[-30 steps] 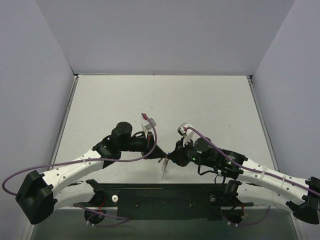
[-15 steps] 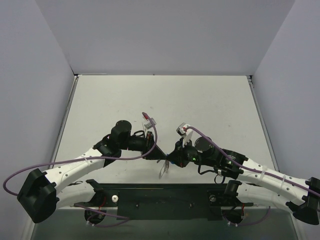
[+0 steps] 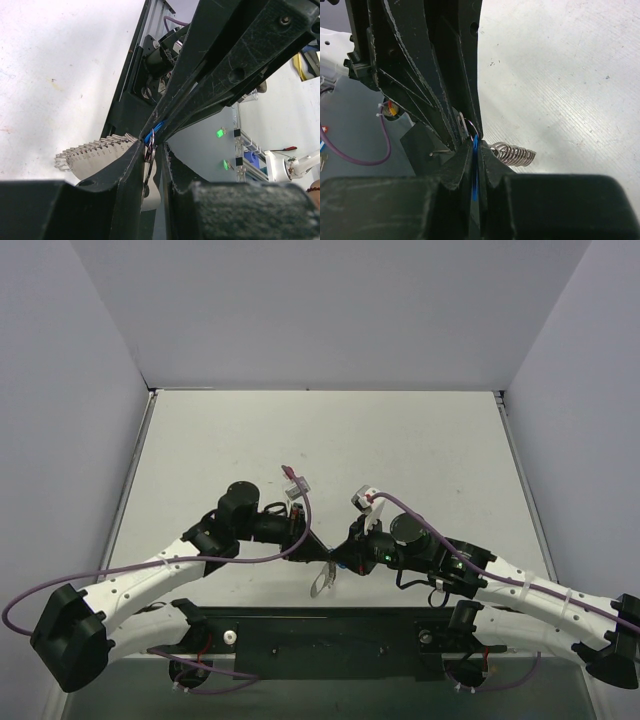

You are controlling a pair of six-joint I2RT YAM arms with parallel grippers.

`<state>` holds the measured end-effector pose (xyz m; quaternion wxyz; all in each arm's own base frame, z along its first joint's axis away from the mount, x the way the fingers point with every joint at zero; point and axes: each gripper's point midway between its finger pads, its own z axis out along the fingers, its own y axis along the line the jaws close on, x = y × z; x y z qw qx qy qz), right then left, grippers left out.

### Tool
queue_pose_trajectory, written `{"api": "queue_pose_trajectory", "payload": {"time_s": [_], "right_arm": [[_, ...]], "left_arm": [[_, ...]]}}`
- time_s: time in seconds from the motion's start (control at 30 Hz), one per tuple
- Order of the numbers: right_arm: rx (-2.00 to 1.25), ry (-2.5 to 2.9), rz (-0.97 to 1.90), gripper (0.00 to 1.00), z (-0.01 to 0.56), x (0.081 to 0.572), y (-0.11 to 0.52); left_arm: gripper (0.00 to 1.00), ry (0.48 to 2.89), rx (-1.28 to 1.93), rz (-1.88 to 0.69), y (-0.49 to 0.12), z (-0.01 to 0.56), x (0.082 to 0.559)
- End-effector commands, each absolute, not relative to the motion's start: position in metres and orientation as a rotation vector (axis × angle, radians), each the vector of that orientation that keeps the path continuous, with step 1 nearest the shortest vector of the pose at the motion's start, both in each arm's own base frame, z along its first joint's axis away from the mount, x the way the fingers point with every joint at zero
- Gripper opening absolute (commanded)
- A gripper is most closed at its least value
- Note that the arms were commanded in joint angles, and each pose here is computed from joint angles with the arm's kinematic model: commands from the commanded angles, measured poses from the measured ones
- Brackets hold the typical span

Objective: Remove the keys from the keyring

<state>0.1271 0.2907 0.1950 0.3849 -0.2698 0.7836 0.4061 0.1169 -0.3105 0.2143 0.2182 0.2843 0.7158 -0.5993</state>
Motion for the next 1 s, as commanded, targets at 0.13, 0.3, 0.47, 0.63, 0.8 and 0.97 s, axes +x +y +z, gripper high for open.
{"api": "queue_pose_trajectory", "payload": {"time_s": [0.13, 0.3, 0.47, 0.63, 0.8, 0.97], "right_arm": [[-0.630, 1.848, 1.089, 0.00, 0.243, 0.139, 0.298], [-0.619, 1.847, 1.087, 0.00, 0.245, 0.139, 0.294], [-0.625, 1.851, 1.086, 0.00, 0.244, 0.139, 0.294], [-0.632, 1.856, 1.085, 0.00, 0.243, 0.138, 0.294], [-0.653, 1.874, 1.060, 0.00, 0.239, 0.137, 0.290], [-0.694, 1.893, 1.012, 0.00, 0.236, 0.136, 0.287]], "left_arm": [[0.36, 1.901, 0.873, -1.626, -0.304, 0.235, 0.114], [0.36, 1.891, 0.887, -1.627, -0.304, 0.236, 0.113], [0.32, 1.895, 0.893, -1.631, -0.304, 0.235, 0.112], [0.18, 1.912, 0.899, -1.621, -0.303, 0.235, 0.112], [0.00, 1.950, 0.907, -1.595, -0.303, 0.233, 0.115], [0.00, 1.985, 0.914, -1.589, -0.301, 0.231, 0.114]]}}
